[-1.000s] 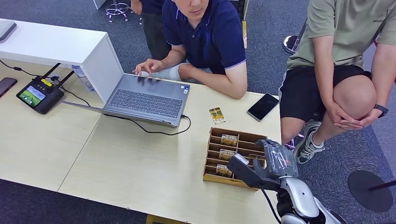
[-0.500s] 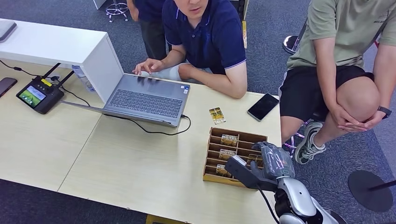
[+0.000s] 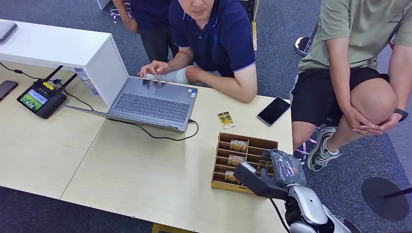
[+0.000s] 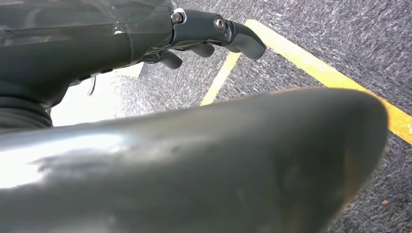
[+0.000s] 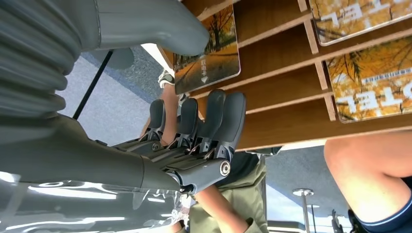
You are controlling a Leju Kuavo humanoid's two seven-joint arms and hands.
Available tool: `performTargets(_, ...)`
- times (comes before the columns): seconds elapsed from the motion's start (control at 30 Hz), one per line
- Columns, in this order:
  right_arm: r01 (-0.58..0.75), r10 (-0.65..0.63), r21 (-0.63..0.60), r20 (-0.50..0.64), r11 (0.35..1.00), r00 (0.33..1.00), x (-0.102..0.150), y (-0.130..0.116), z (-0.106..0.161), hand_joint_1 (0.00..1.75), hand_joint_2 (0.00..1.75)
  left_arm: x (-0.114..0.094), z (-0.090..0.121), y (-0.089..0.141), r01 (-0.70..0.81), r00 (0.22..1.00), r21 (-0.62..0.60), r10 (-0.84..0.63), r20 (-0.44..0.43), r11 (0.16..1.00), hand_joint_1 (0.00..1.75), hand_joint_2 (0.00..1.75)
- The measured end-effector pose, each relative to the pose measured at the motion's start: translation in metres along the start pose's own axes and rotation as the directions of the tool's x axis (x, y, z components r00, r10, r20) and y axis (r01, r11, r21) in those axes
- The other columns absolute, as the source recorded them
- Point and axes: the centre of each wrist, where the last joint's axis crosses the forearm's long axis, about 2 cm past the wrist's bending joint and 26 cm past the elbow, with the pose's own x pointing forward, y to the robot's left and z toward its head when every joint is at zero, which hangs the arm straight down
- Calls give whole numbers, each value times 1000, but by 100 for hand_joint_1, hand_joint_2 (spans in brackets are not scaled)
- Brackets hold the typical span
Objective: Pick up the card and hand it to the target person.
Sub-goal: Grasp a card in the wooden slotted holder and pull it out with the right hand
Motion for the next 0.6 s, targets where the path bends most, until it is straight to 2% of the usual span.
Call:
performTargets(0.47,-14,14,16,-8,1000,1000,-2,4,0,94,175,-1,0,0,7,1000,-1,-7,0,1000,0,0)
performTargets(0.6,-17,17,19,-11,1000,1000,-2,5,0,103,175,-1,0,-1,13,1000,0,-13,3,1000,0,0)
